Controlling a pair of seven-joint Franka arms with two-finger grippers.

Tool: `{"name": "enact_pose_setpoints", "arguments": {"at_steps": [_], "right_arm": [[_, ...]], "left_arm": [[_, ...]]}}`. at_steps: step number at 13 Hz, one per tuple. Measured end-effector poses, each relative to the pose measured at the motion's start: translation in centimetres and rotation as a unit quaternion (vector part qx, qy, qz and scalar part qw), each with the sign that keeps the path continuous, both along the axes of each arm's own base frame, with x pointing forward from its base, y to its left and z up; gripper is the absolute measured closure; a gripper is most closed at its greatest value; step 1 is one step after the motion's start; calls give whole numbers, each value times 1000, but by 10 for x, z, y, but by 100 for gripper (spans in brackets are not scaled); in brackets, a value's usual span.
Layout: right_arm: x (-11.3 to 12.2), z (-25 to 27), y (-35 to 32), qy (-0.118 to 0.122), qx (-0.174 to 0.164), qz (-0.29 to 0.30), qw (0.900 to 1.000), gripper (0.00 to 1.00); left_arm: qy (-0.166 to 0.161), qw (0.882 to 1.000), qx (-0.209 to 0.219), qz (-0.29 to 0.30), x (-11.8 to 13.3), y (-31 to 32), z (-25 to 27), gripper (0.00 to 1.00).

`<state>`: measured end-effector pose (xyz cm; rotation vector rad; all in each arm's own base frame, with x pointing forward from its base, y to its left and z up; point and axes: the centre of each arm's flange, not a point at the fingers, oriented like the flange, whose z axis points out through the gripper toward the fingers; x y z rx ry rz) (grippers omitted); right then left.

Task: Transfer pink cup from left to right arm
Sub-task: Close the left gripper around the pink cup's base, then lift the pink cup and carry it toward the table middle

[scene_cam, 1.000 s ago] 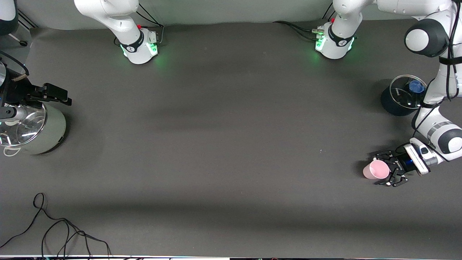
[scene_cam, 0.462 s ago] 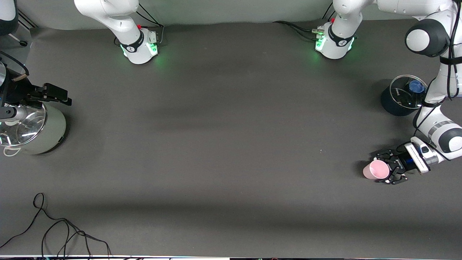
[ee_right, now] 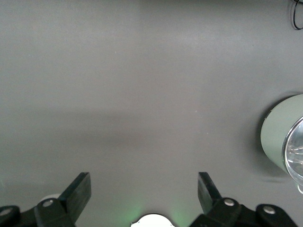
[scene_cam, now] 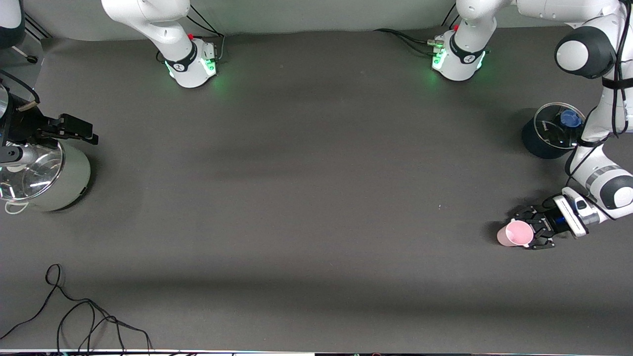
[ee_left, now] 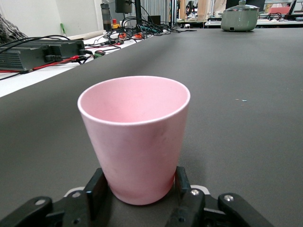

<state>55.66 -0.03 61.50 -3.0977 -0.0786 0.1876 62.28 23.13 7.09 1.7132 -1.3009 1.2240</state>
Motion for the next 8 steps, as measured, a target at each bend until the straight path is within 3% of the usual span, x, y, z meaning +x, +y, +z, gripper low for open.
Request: {"name": "enact_pose_setpoints", "arguments": {"at_steps": [4,8], "right_arm": [[0,0,0,0,0,0,1000,0],[0,0,0,0,0,0,1000,0]], "left_arm": [[1,1000,-4,0,2,-4,1,37],[30,999,-36,3,22,-21,39,37]]}}
